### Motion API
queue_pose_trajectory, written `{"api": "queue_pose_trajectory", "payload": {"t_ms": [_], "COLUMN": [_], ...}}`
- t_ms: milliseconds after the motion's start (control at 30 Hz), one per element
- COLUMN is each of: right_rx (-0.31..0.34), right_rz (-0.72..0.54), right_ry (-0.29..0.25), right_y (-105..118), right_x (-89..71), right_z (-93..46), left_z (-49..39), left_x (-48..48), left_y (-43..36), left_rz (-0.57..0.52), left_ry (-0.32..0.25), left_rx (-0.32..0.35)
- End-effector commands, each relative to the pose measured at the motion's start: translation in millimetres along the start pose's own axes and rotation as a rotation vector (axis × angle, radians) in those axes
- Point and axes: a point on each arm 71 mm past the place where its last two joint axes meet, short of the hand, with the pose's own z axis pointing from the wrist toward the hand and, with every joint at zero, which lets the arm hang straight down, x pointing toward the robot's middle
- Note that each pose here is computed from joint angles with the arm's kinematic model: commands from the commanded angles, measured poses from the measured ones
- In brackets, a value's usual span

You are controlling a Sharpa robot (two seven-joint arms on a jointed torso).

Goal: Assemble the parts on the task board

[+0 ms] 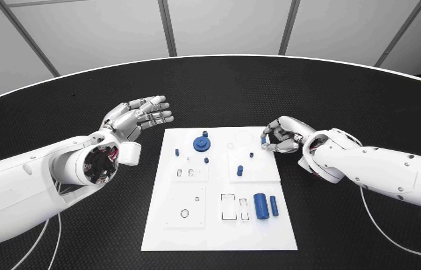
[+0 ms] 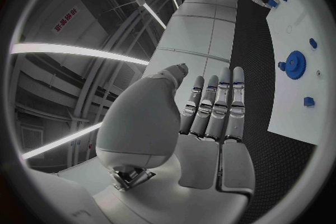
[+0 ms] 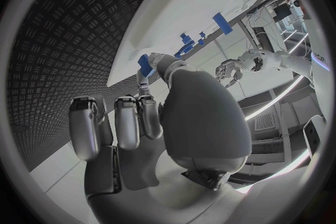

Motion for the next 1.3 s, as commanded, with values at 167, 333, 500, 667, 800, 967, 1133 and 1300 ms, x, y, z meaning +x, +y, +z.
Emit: {"api": "queue_pose_trajectory", "payload": {"t_ms": [167,333,500,667,800,967,1133,1300], "right_rx": [-0.034,-0.087,-0.131,-0.176,-0.207,-0.224,-0.233,-0.236], "right_rz": [0.023,0.050,0.074,0.096,0.083,0.029,-0.022,-0.060], "right_ry": [-0.007,-0.002,0.021,0.050,0.078,0.109,0.149,0.174], "right_y": [16,45,78,112,139,160,170,174], "right_x": [1.1,-0.7,3.5,17.2,32.6,50.5,77.0,96.6], "right_z": [-6.8,-7.6,-2.2,8.2,19.1,28.7,29.2,26.7], "left_z": [1.2,4.3,8.2,11.8,14.6,16.2,17.5,17.8], "left_x": [-0.9,-1.7,-1.9,-1.9,-0.8,0.0,0.3,-0.1], "left_y": [0.2,1.0,2.3,3.5,4.5,5.2,5.7,5.8], "left_rz": [0.001,0.002,0.003,0.004,0.004,0.003,0.004,0.004], "left_ry": [-0.002,-0.006,-0.007,-0.008,-0.006,-0.004,-0.004,-0.005], "left_rx": [0.001,0.001,-0.001,-0.002,-0.004,-0.006,-0.007,-0.008]}}
